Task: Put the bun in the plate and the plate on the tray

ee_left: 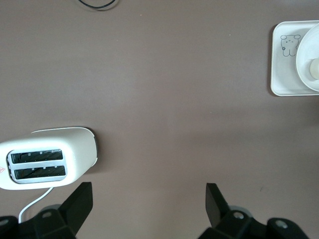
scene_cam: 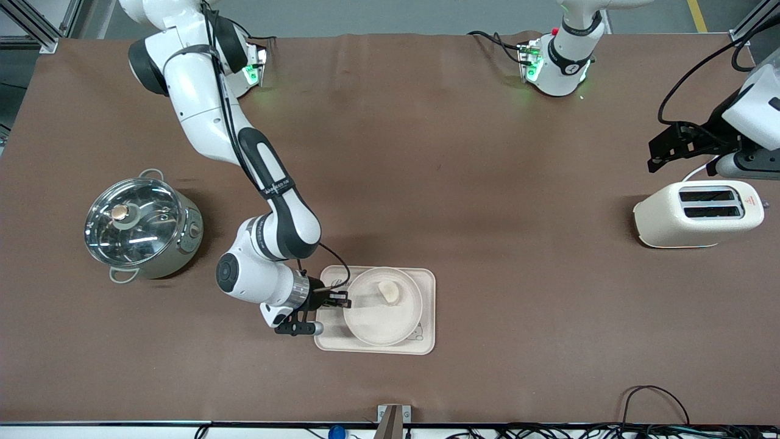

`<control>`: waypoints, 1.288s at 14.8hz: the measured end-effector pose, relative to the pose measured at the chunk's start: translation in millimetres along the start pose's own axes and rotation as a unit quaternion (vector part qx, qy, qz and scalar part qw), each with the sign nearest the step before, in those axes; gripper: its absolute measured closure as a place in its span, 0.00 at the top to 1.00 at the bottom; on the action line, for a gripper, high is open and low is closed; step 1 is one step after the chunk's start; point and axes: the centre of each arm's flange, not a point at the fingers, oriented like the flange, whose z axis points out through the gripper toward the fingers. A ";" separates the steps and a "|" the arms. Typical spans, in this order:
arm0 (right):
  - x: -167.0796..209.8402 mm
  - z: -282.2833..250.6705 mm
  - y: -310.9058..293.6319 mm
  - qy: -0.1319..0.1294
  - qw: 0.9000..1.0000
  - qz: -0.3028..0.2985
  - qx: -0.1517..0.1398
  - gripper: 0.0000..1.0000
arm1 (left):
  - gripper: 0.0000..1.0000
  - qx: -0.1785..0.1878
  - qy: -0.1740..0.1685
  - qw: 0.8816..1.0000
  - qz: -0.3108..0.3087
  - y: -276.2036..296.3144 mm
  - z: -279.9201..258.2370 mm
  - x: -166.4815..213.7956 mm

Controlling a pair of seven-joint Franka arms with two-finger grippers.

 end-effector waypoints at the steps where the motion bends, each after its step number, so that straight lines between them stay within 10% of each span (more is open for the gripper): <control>1: -0.7 4.7 4.2 -0.002 1.000 0.002 -0.002 0.05 | 1.00 0.000 0.000 1.000 0.000 0.0 0.0 0.0; 4: -1.8 14.8 12.2 -0.002 1.000 0.006 -0.006 0.07 | 1.00 0.000 0.000 1.000 0.000 0.0 0.0 0.0; 11: 11.0 -27.0 -7.1 -0.012 1.000 -0.015 -0.007 0.73 | 1.00 0.000 0.000 1.000 0.000 0.0 0.2 0.0; 14: 28.7 -107.9 0.9 -0.025 0.996 -0.046 -0.073 1.00 | 1.00 0.000 0.000 1.000 0.000 0.0 0.4 0.0; 19: 26.4 -233.5 11.2 -0.060 0.978 -0.066 -0.189 1.00 | 1.00 0.000 0.000 1.000 0.000 0.0 0.5 0.0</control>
